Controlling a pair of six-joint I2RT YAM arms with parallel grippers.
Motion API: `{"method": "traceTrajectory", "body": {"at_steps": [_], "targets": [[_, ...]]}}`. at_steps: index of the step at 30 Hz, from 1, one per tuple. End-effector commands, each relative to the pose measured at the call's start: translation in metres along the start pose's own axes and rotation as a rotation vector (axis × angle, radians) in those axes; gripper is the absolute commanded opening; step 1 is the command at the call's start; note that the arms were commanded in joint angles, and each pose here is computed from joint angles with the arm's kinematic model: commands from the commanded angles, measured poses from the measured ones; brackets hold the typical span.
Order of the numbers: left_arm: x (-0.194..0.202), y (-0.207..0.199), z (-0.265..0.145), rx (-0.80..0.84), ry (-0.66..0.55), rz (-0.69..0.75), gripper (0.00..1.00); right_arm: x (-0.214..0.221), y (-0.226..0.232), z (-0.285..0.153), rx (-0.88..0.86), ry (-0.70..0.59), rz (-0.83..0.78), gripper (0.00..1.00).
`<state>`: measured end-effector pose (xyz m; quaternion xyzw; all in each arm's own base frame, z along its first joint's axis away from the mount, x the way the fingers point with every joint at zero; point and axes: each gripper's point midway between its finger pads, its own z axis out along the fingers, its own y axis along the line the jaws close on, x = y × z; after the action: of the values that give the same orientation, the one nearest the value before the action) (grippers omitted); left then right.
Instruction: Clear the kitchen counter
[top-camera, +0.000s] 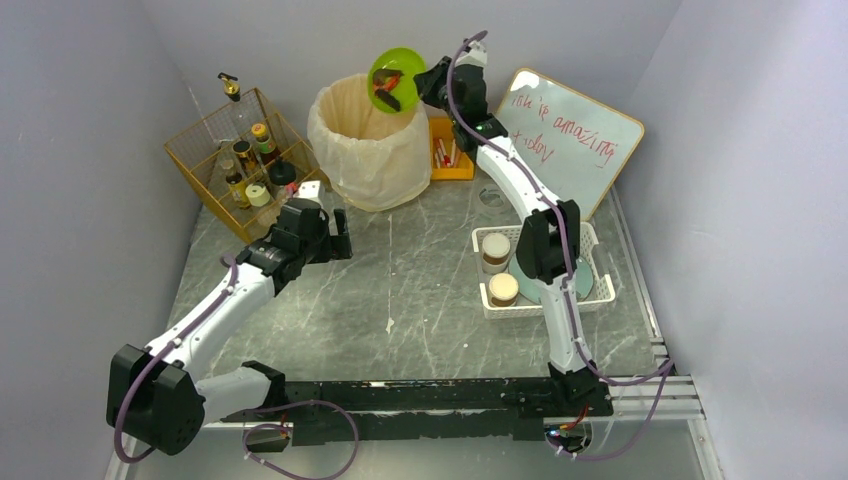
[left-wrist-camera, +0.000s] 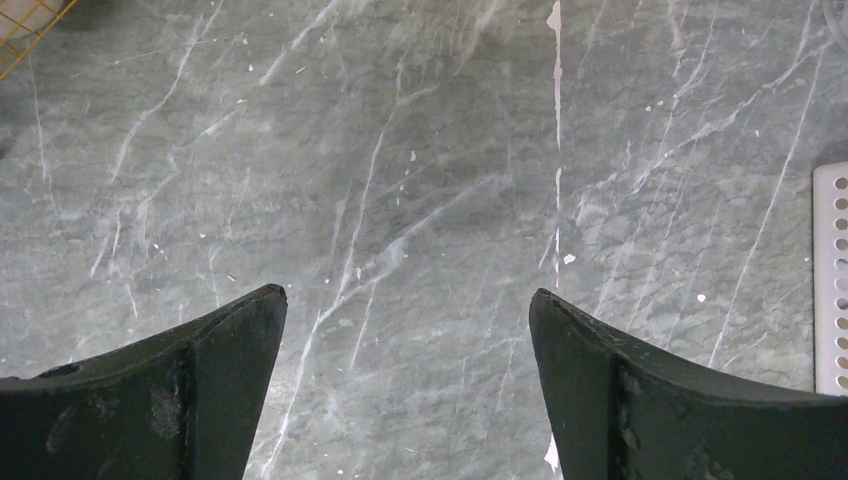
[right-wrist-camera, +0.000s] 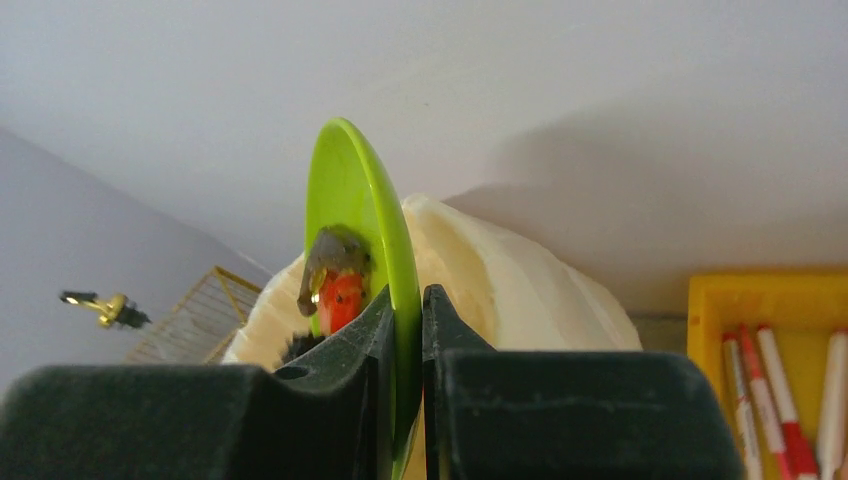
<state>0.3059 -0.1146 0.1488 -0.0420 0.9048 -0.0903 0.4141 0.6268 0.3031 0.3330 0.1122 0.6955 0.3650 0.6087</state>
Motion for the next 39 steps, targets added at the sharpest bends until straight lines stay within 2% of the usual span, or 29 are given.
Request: {"method": "traceTrajectory", "body": {"at_steps": [1, 5, 9, 15, 20, 25, 28, 30, 31, 33, 39], "targets": [[-0.004, -0.003, -0.001, 0.017, -0.007, 0.004, 0.95, -0.046, 0.066, -0.004, -0.205, -0.189, -0.269, 0.0], [-0.001, -0.002, 0.0, 0.016, -0.009, -0.007, 0.95, -0.033, 0.087, -0.002, -0.247, -0.224, -0.493, 0.0], [0.005, -0.002, 0.003, 0.016, 0.007, -0.017, 0.94, -0.026, 0.102, -0.005, -0.272, -0.254, -0.591, 0.0], [0.006, -0.002, 0.004, 0.015, 0.011, -0.017, 0.93, -0.031, 0.116, -0.015, -0.236, -0.296, -0.624, 0.0], [0.004, -0.002, 0.002, 0.019, 0.004, -0.016, 0.94, -0.058, 0.118, -0.038, -0.162, -0.338, -0.561, 0.0], [0.004, -0.007, 0.004, 0.044, 0.007, -0.013, 0.94, -0.097, 0.117, -0.09, -0.121, -0.359, -0.428, 0.0], [0.003, -0.011, 0.008, 0.055, 0.008, -0.012, 0.94, -0.096, 0.107, -0.127, -0.121, -0.285, -0.344, 0.0], [0.002, -0.014, 0.012, 0.067, 0.009, -0.013, 0.94, -0.108, 0.107, -0.161, -0.118, -0.295, -0.307, 0.0], [0.001, -0.016, 0.014, 0.074, 0.008, -0.015, 0.94, -0.098, 0.092, -0.173, -0.089, -0.27, -0.293, 0.0], [-0.002, -0.019, 0.016, 0.081, 0.006, -0.017, 0.95, -0.11, 0.08, -0.21, -0.045, -0.29, -0.26, 0.0], [-0.013, -0.022, 0.022, 0.072, -0.011, -0.011, 0.97, -0.116, 0.005, -0.291, 0.195, -0.322, -0.185, 0.0]]}}
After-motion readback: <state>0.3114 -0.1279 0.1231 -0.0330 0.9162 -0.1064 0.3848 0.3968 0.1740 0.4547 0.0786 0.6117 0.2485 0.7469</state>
